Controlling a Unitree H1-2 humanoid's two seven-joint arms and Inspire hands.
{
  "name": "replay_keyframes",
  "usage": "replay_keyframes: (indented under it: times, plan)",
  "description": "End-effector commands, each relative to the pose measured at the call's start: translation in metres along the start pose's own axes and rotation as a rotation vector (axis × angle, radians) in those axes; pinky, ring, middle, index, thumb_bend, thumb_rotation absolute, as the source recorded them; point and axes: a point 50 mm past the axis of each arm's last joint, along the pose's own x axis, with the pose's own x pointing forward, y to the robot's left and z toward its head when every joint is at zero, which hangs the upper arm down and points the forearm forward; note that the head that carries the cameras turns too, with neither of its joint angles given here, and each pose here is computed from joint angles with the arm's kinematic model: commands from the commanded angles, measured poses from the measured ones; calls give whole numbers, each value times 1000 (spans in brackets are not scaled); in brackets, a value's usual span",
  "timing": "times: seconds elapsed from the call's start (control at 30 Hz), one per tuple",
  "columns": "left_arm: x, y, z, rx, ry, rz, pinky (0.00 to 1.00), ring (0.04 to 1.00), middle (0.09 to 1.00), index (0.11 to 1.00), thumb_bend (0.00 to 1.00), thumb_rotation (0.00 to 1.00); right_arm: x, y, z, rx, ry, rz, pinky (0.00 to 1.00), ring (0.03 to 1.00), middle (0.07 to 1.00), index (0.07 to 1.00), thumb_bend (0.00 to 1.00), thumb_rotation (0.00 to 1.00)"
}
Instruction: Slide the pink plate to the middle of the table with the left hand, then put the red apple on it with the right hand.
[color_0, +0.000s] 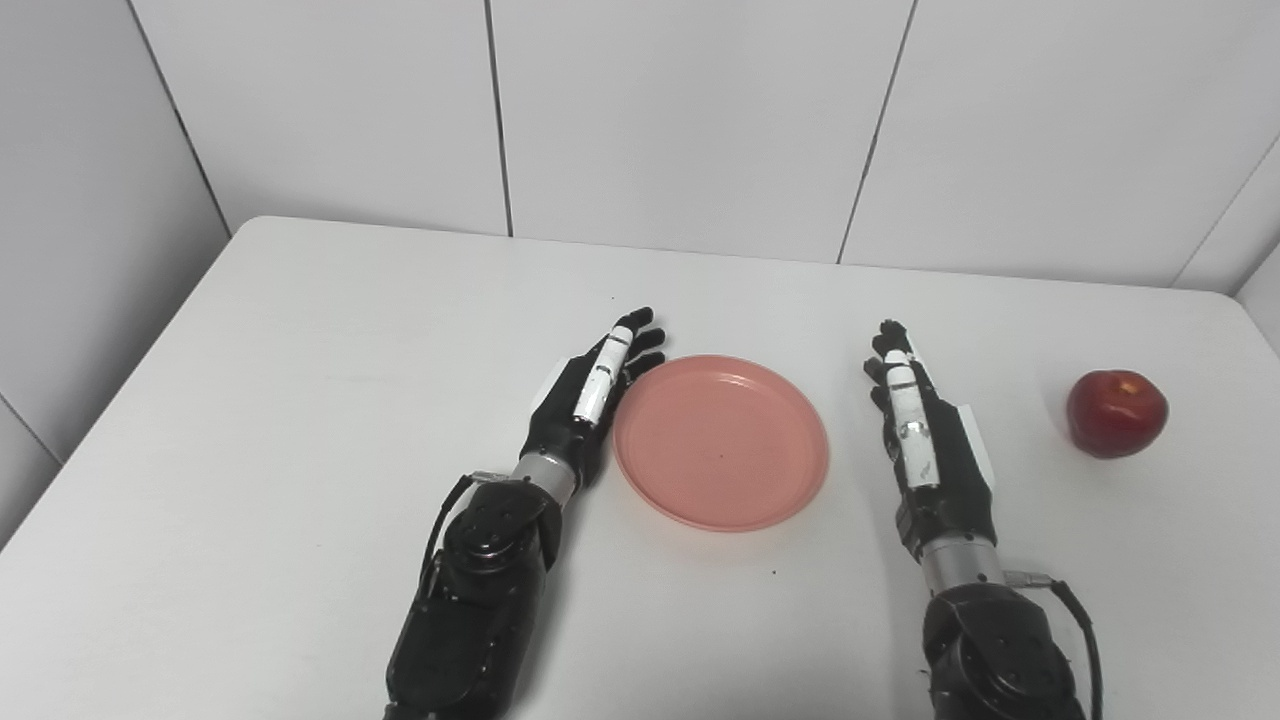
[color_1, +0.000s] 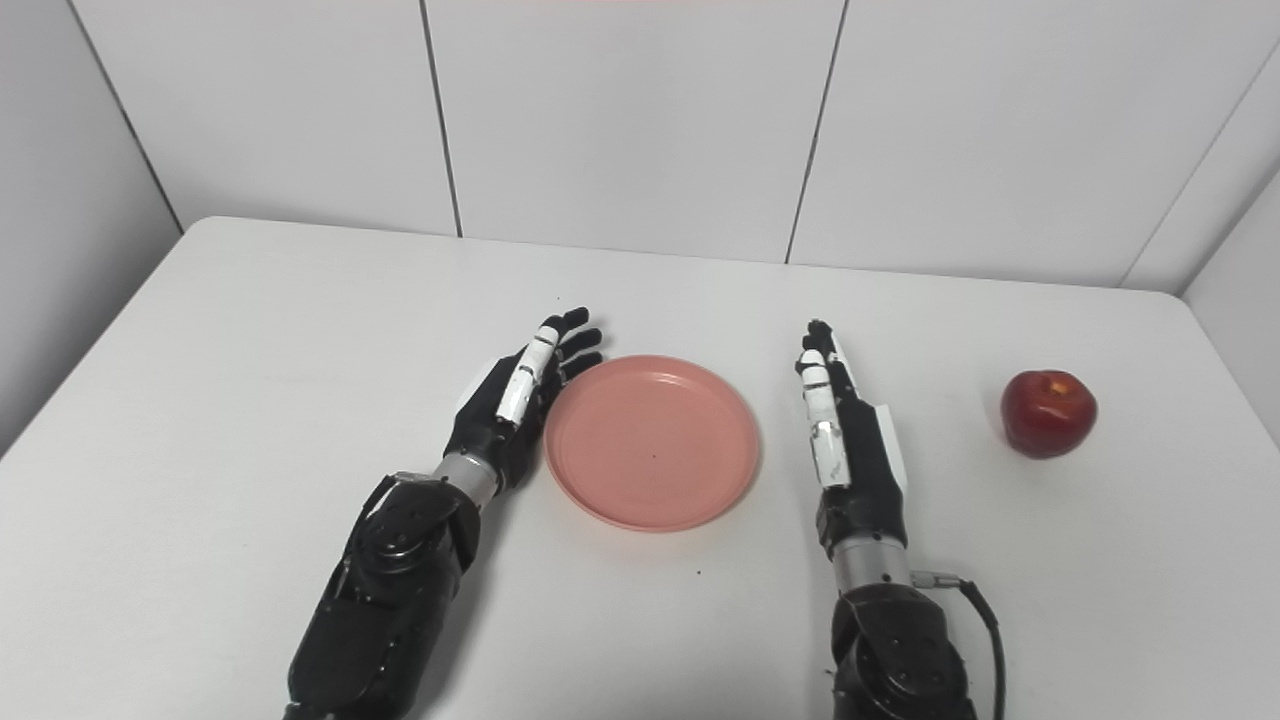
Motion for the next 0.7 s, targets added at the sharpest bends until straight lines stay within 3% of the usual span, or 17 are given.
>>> replay_keyframes:
  times: [0.0,0.67]
  plan:
    - [2,-14,11,-23,-32,-61,892,895,903,887,379,1000,9,6,20,1,-81,-1,973,935,947,944,247,1000]
    - [-3,-4,7,-37,-35,-21,885,893,901,890,380,1000,14,3,23,-20,-93,-13,938,923,936,935,257,1000]
